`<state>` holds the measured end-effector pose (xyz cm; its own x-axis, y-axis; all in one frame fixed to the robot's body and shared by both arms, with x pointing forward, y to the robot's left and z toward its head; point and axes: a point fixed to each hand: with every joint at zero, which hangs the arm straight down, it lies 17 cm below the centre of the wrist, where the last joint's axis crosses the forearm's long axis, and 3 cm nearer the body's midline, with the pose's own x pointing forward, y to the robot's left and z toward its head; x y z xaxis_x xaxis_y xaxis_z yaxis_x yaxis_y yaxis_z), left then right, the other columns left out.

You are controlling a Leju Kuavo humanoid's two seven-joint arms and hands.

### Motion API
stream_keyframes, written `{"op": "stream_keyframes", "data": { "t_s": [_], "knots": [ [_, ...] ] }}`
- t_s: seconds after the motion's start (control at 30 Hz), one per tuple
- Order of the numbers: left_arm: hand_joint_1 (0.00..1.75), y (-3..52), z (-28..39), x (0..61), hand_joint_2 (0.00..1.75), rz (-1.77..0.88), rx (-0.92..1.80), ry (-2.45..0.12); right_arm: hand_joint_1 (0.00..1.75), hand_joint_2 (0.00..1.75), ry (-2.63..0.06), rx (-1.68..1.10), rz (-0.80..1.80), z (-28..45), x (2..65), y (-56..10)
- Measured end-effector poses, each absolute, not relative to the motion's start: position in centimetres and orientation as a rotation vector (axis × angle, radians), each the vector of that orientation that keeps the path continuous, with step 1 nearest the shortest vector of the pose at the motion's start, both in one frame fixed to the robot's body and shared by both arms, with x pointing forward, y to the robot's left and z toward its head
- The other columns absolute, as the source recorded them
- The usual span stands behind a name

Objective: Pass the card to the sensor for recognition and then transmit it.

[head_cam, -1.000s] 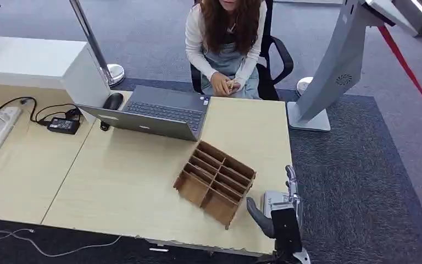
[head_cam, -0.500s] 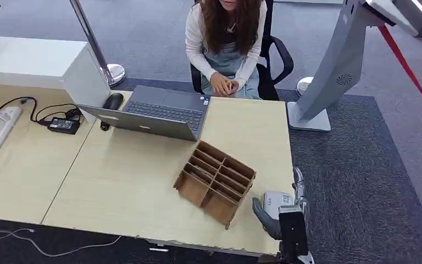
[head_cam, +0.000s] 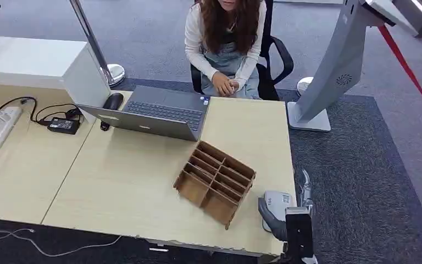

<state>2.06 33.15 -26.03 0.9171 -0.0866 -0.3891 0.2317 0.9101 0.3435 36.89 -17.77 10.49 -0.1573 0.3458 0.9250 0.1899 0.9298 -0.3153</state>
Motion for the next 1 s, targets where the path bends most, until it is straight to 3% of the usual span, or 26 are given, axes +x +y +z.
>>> {"op": "stream_keyframes", "data": {
  "t_s": [1.0],
  "knots": [
    [0.0, 33.1, -26.0, 2.2, 0.0, -0.211, 0.392, 0.373, 0.0, 1.75, -1.777, -0.409, 0.107, 12.4, 37.3, -17.1]
  ]
}}
